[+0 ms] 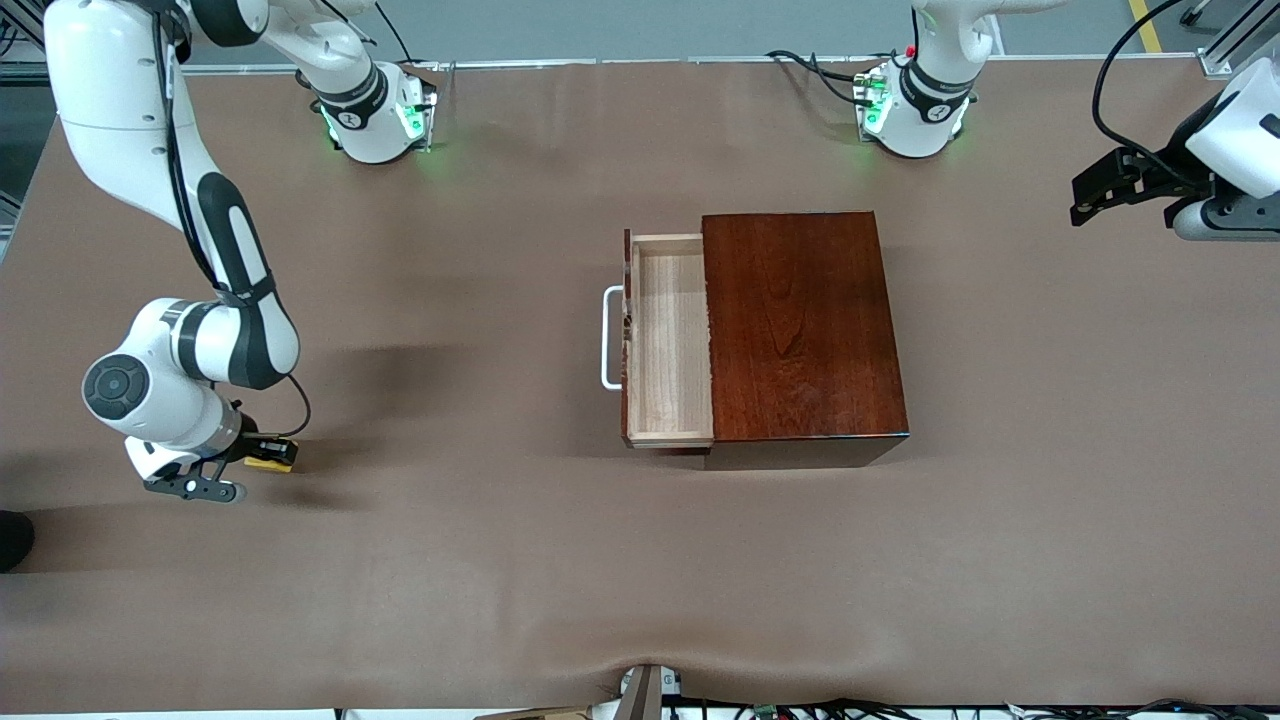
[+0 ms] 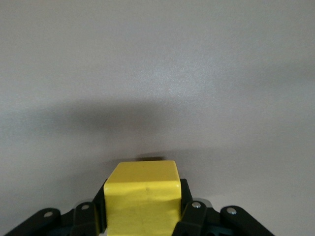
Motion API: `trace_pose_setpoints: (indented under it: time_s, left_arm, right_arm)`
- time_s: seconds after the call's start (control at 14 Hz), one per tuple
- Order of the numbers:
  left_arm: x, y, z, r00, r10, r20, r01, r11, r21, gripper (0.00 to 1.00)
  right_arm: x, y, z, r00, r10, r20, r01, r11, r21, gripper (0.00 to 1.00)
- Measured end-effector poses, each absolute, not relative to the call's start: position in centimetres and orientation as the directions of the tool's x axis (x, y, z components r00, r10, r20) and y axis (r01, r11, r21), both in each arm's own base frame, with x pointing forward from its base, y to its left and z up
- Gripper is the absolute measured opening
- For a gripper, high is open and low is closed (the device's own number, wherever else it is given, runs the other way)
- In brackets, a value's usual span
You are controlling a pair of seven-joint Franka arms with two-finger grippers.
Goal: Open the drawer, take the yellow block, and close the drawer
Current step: 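Lower the cube onto the table and open the right gripper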
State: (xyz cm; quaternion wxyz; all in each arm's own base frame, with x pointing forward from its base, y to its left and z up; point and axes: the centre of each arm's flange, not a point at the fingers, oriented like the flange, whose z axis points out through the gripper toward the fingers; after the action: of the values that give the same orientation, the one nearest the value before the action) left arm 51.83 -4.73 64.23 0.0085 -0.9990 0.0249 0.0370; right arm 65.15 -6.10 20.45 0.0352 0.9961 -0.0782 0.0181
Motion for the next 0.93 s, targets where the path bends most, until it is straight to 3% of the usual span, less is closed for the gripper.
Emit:
trace_pose_setpoints:
  time_s: [0.14, 0.36, 0.57, 0.64, 0.93]
  left_arm:
    - [51.8, -4.7, 64.1, 0.996, -0.049, -0.077, -0.05, -0.999, -0.018, 1.0]
    - [51.8, -4.7, 64.1, 0.996, -0.048, -0.077, -0.05, -0.999, -0.02, 1.0]
    - [51.8, -4.6, 64.1, 0.996, -0.048, -0.077, -0.05, -0.999, -0.02, 1.0]
    - [51.8, -4.6, 64.1, 0.996, -0.047, -0.077, -0.049, -0.999, -0.02, 1.0]
    - [51.8, -4.4, 64.3, 0.996, -0.043, -0.075, -0.044, -0.999, -0.02, 1.0]
  right_arm:
    - [65.1, -6.0, 20.1, 0.984, -0.171, 0.041, -0.172, -0.985, 0.031, 0.56]
    - [65.1, -5.9, 20.0, 0.984, -0.176, 0.04, -0.177, -0.984, 0.017, 0.64]
    - [65.4, -5.5, 20.5, 0.984, -0.171, 0.049, -0.172, -0.985, 0.011, 0.93]
    - [65.7, -5.4, 21.7, 0.984, -0.169, 0.052, -0.169, -0.986, 0.005, 1.0]
    - [66.1, -4.4, 32.3, 0.99, -0.138, 0.011, -0.138, -0.989, -0.048, 1.0]
